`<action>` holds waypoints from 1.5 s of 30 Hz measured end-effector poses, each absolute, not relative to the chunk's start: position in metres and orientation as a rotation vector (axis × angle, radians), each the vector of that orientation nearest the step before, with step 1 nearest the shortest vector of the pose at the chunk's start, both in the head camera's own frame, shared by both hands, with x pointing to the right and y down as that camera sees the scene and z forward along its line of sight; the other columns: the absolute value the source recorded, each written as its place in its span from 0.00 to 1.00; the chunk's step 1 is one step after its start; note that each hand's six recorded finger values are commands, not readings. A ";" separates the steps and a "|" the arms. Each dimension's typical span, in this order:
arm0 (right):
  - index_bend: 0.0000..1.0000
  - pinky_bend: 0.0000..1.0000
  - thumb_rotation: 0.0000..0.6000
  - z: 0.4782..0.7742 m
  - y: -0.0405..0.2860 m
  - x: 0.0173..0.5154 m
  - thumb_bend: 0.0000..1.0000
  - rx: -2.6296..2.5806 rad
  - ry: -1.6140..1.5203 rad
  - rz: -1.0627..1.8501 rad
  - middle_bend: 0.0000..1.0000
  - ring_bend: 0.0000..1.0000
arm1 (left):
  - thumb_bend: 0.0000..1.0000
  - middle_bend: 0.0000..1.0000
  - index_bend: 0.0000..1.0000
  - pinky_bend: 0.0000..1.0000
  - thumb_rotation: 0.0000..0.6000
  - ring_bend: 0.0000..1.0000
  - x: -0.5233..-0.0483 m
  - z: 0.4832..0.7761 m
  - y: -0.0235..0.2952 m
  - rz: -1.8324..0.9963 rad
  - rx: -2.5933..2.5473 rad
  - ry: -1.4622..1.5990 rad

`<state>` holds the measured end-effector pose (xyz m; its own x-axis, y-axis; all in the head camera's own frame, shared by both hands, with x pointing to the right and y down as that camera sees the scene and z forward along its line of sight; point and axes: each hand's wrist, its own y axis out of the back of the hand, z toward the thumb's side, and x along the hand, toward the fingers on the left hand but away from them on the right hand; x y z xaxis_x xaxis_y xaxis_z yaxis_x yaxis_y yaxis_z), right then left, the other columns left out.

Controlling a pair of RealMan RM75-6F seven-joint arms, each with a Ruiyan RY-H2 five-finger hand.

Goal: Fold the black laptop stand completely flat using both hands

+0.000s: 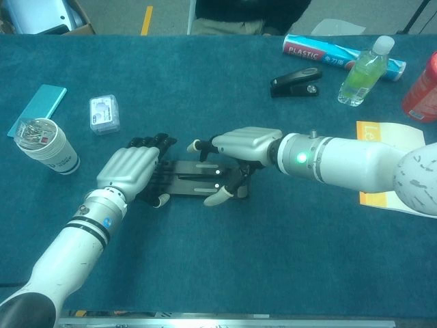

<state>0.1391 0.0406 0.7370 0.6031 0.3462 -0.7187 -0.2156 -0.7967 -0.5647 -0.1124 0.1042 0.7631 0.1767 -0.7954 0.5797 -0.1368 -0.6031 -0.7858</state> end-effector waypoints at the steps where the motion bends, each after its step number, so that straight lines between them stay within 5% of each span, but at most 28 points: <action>1: 0.00 0.00 0.50 0.737 0.039 0.139 0.00 -2.199 -0.106 1.168 0.19 0.00 | 0.25 0.00 0.00 0.00 1.00 0.00 -0.112 0.763 0.104 -1.461 -1.876 0.878; 14: 0.00 0.00 0.50 0.759 0.042 0.135 0.00 -2.193 -0.080 1.209 0.19 0.00 | 0.25 0.00 0.00 0.00 1.00 0.00 -0.116 0.762 0.102 -1.468 -1.868 0.889; 28: 0.00 0.00 0.50 0.745 0.060 0.140 0.00 -2.222 -0.024 1.183 0.19 0.00 | 0.25 0.00 0.00 0.00 1.00 0.00 -0.109 0.763 0.103 -1.456 -1.879 0.879; 45: 0.00 0.00 0.55 0.702 0.006 0.185 0.00 -2.141 -0.297 1.187 0.17 0.00 | 0.25 0.00 0.00 0.00 1.00 0.00 -0.126 0.731 0.088 -1.346 -1.793 0.850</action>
<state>0.1848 0.0061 0.7015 0.5613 0.4873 -0.6689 -0.1151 -0.7544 -0.6462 -0.1259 0.0883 0.7314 0.2351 -0.8403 0.4885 -0.0799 -0.5176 -0.8519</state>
